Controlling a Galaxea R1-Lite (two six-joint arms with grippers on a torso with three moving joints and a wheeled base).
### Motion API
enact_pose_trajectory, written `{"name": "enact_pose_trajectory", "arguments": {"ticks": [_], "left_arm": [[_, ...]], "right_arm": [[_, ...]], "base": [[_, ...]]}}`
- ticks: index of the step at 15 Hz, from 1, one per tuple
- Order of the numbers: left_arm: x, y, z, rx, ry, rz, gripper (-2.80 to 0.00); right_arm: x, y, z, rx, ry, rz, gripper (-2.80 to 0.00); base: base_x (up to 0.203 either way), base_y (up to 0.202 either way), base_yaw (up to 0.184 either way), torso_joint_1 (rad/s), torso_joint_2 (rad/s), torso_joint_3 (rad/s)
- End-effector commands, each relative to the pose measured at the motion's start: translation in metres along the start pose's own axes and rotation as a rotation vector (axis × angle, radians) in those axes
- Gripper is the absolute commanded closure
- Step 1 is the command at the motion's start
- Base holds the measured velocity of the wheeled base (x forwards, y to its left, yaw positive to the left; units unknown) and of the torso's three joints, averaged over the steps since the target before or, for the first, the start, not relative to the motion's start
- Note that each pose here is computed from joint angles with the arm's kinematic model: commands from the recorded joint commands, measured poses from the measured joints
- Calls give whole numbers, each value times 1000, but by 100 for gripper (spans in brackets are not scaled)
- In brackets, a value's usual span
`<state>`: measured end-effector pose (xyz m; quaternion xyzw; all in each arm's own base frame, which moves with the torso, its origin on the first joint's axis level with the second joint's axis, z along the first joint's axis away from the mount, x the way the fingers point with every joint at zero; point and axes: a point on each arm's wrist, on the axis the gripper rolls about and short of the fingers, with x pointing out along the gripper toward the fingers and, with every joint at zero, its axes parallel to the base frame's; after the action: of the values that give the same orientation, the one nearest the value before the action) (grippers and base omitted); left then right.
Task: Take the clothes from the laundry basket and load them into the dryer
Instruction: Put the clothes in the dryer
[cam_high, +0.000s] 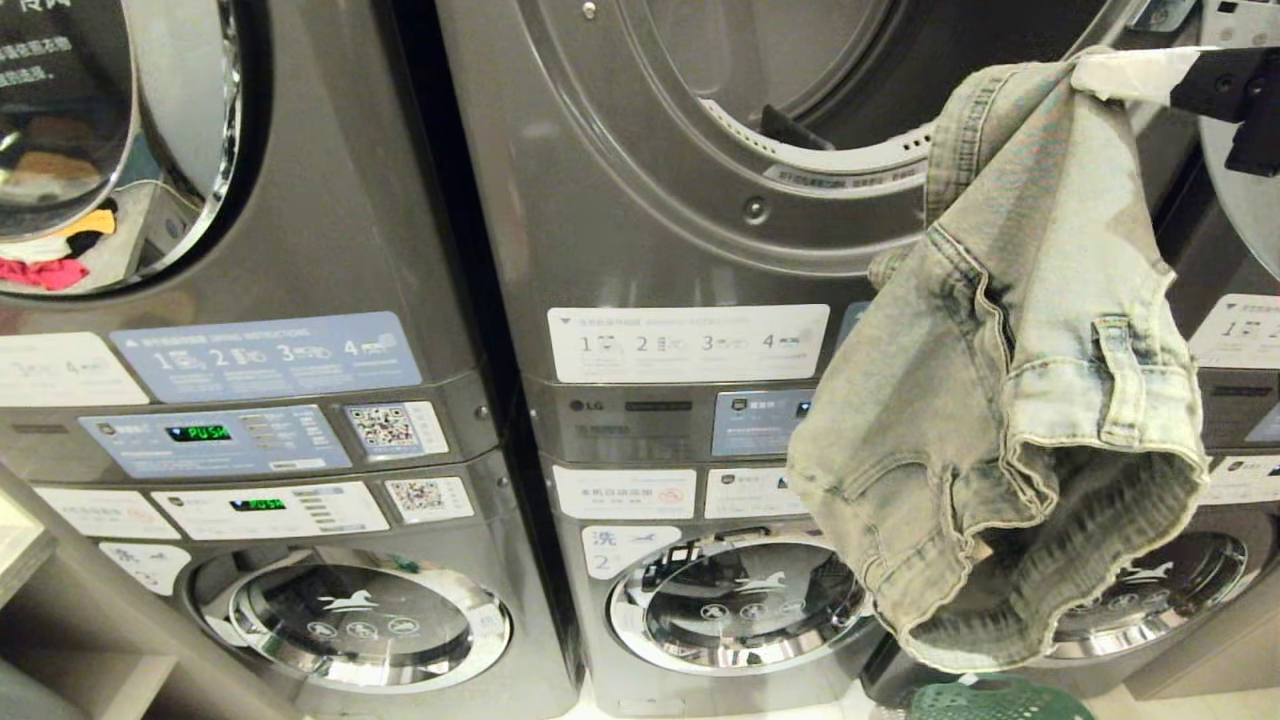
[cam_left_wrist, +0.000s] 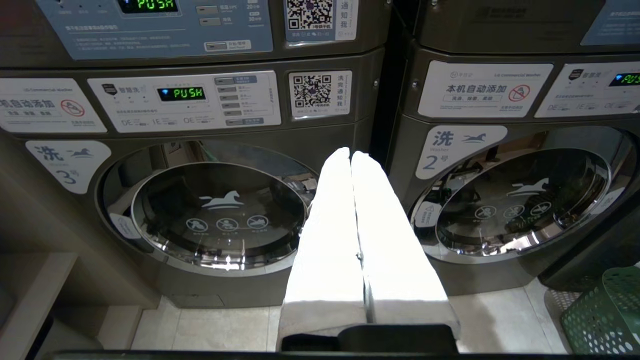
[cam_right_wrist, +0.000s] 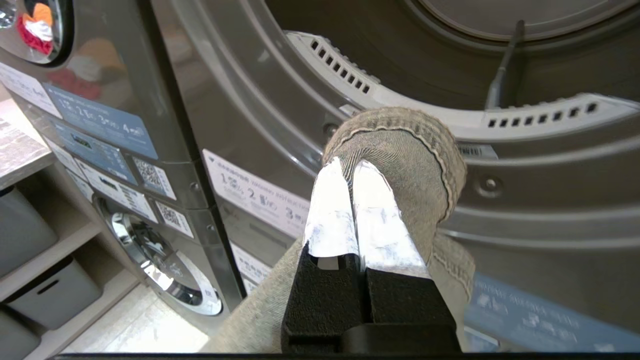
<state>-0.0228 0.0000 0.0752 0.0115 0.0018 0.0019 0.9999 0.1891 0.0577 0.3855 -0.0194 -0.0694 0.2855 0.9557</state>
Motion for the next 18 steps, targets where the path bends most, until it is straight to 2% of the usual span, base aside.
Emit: {"name": "enact_pose_trajectory", "arguments": {"ticks": [1, 8, 13, 18], "left_arm": [[0, 0, 0, 0, -1, 1, 0], [0, 0, 0, 0, -1, 1, 0], [0, 0, 0, 0, 1, 1, 0], [0, 0, 0, 0, -1, 1, 0]], "right_arm": [[0, 0, 1, -2, -3, 8, 0], [-3, 1, 7, -27, -25, 8, 0], [-15, 5, 20, -44, -71, 8, 0], [-27, 8, 12, -59, -52, -6, 0]], "base": [[0, 0, 0, 207, 24, 207], [0, 0, 0, 257, -89, 162], [0, 0, 0, 40, -14, 24], [0, 0, 0, 0, 0, 0]]}}
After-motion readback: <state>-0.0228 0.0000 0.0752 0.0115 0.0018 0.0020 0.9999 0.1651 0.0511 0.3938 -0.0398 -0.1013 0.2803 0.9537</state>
